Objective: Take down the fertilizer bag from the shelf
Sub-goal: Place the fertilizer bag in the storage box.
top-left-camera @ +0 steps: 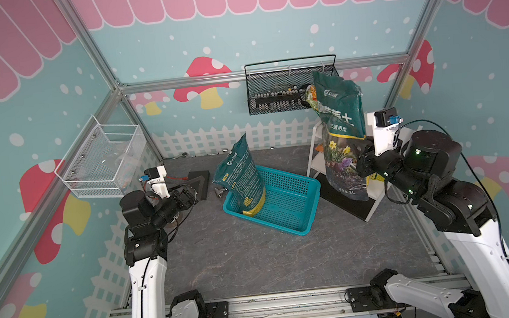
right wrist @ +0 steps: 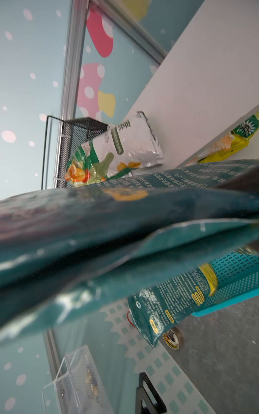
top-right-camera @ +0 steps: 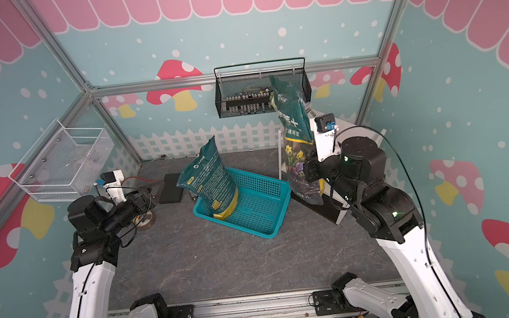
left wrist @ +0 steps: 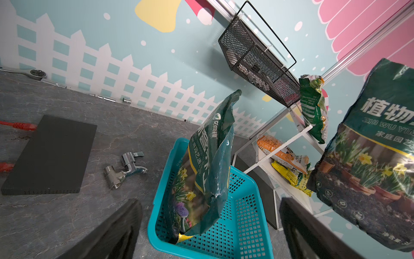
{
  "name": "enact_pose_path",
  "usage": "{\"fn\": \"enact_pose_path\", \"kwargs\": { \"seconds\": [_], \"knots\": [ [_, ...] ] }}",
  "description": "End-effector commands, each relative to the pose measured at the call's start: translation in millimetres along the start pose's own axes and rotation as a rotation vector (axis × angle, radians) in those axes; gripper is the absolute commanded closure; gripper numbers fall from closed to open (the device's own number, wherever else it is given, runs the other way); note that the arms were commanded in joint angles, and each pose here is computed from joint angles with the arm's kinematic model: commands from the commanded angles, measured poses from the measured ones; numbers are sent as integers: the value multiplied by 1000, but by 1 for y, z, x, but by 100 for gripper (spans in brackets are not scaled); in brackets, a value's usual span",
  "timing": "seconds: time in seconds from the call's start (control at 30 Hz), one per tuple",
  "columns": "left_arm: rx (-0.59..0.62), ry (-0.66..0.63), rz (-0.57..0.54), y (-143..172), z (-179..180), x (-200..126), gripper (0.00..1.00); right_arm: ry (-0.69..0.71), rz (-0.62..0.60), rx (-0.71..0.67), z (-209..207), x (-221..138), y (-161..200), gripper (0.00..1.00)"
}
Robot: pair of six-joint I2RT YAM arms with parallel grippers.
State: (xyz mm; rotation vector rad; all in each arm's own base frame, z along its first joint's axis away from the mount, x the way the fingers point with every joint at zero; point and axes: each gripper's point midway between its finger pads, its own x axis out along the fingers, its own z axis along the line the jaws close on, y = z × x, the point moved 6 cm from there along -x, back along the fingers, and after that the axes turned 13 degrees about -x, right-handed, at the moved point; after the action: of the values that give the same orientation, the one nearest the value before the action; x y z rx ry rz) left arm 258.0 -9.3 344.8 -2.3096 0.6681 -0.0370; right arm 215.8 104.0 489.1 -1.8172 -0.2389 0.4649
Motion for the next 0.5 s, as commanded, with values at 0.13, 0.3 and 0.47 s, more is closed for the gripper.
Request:
{"fn": "enact_pose_path", "kwargs": {
  "seconds": [0.13, 0.3, 0.47],
  "knots": [
    [37, 12, -14, -4, -10, -4, 1, -2, -320, 36, -4, -10, -51, 100],
    [40, 12, -14, -4, -11, -4, 1, 2, -289, 81, 0, 8, -39, 100],
    [40, 10, -15, -4, -10, -4, 1, 3, -260, 115, 12, 23, -32, 100]
  ]
}}
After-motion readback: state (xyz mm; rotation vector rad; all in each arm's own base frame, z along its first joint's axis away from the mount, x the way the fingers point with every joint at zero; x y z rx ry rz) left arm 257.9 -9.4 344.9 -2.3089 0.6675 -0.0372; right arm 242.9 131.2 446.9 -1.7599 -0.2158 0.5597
